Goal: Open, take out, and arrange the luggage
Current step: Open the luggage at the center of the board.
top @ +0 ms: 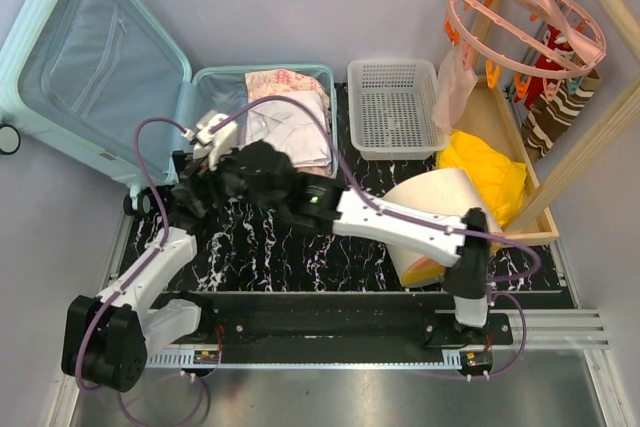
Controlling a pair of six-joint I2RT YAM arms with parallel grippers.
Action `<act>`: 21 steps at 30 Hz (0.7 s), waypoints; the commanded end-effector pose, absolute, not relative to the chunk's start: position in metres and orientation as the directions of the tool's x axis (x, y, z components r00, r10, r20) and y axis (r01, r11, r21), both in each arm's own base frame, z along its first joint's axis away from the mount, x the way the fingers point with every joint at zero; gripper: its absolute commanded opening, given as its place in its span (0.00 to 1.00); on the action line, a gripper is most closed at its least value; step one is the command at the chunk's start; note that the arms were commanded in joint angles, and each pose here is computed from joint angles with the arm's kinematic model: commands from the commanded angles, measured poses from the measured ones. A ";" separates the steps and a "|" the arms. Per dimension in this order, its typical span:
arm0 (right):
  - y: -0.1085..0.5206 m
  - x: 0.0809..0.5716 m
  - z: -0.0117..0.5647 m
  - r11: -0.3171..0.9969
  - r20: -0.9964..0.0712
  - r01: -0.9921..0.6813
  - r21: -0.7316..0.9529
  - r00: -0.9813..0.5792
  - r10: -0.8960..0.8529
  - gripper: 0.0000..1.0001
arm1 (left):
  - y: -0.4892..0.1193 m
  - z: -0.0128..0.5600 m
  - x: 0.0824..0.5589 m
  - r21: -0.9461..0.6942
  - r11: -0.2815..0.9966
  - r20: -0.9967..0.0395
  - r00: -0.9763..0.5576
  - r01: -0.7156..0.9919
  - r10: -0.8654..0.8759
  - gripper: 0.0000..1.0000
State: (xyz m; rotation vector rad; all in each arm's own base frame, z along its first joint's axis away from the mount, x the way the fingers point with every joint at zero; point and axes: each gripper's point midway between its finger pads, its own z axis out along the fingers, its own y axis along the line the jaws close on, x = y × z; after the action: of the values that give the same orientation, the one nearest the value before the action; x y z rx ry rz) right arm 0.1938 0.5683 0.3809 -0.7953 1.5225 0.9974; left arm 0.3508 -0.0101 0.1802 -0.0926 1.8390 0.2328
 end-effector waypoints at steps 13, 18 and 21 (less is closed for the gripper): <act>0.337 0.378 0.249 0.866 -0.844 -0.375 0.332 -0.527 0.096 0.72 | -0.127 0.300 0.353 -0.271 0.944 -0.939 -0.269 0.188 -0.215 0.99; 0.304 0.390 0.233 0.889 -0.824 -0.311 0.336 -0.554 0.117 0.68 | -0.107 0.299 0.343 -0.203 0.959 -0.925 -0.361 0.200 -0.121 0.99; 0.297 0.399 0.209 0.904 -0.797 -0.278 0.326 -0.595 0.104 0.64 | -0.087 0.305 0.341 -0.206 0.963 -0.928 -0.347 0.173 -0.136 0.99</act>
State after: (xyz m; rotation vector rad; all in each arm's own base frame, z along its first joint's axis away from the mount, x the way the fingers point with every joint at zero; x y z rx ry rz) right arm 0.3921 0.3049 0.2025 -0.1654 2.1507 0.5070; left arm 0.3519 -0.1009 0.3032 0.0044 1.8499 -0.3128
